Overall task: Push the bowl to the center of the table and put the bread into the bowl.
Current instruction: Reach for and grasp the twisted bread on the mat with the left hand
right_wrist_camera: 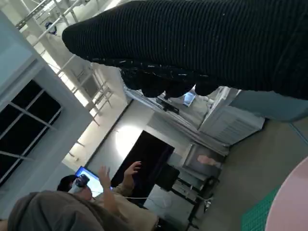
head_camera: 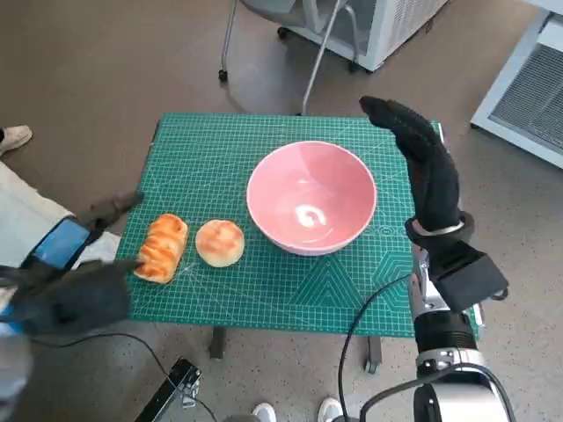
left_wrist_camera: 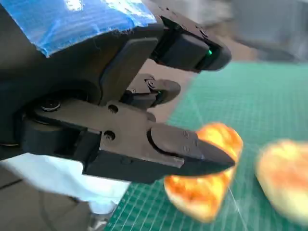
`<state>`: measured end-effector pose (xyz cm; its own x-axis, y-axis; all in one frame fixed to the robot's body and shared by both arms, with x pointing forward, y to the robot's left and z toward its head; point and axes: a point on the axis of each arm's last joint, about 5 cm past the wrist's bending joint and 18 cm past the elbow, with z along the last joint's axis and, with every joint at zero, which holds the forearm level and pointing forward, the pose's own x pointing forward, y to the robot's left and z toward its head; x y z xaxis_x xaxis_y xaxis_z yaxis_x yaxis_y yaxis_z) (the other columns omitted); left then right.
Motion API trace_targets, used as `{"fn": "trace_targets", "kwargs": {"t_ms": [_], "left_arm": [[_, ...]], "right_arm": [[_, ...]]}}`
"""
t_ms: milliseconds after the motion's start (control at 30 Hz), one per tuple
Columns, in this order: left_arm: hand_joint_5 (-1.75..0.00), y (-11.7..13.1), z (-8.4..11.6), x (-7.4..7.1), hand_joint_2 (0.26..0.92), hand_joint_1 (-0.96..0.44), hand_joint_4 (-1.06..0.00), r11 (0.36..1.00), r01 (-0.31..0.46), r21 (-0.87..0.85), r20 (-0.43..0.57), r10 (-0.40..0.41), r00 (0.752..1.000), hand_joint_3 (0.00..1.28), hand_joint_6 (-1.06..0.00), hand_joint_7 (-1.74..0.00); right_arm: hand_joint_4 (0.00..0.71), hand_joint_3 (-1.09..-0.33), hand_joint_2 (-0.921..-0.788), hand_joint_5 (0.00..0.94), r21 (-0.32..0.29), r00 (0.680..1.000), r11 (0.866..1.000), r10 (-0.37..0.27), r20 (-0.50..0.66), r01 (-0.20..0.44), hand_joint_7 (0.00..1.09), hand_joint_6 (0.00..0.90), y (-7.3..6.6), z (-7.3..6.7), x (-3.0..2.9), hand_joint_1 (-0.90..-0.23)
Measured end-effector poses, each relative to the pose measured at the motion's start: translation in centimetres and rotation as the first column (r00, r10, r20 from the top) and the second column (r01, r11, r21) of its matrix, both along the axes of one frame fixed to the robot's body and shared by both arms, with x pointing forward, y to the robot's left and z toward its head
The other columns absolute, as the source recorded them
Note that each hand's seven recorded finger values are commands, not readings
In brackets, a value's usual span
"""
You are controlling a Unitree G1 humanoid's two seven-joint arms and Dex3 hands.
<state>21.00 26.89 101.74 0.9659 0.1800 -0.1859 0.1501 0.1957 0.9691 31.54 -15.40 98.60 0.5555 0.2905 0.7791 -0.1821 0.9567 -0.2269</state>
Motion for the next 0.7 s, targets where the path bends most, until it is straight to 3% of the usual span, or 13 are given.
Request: {"fn": "trace_targets", "kwargs": {"t_ms": [167, 700], "left_arm": [[-0.02, -1.6, -1.0, 0.4, 0.921, -0.56, -0.29, 0.994, -0.099, -0.04, 0.025, 0.1, 0.995, 0.19, -0.35, 0.0], [-0.02, -3.1, -1.4, 1.2, 0.921, -0.59, -0.3, 0.987, -0.147, -0.069, -0.019, 0.146, 0.989, 0.19, -0.34, 0.0]], "right_arm": [[0.379, -0.766, -0.921, 0.025, 0.001, 1.0, 1.0, -0.001, 0.002, 0.001, 0.87, 0.049, 0.0, 0.1, -0.01, -0.526], [0.376, -0.764, -0.921, 0.024, 0.012, 1.0, 1.0, -0.011, 0.002, 0.011, 0.89, 0.038, -0.3, 0.0, -0.17, -0.536]]}}
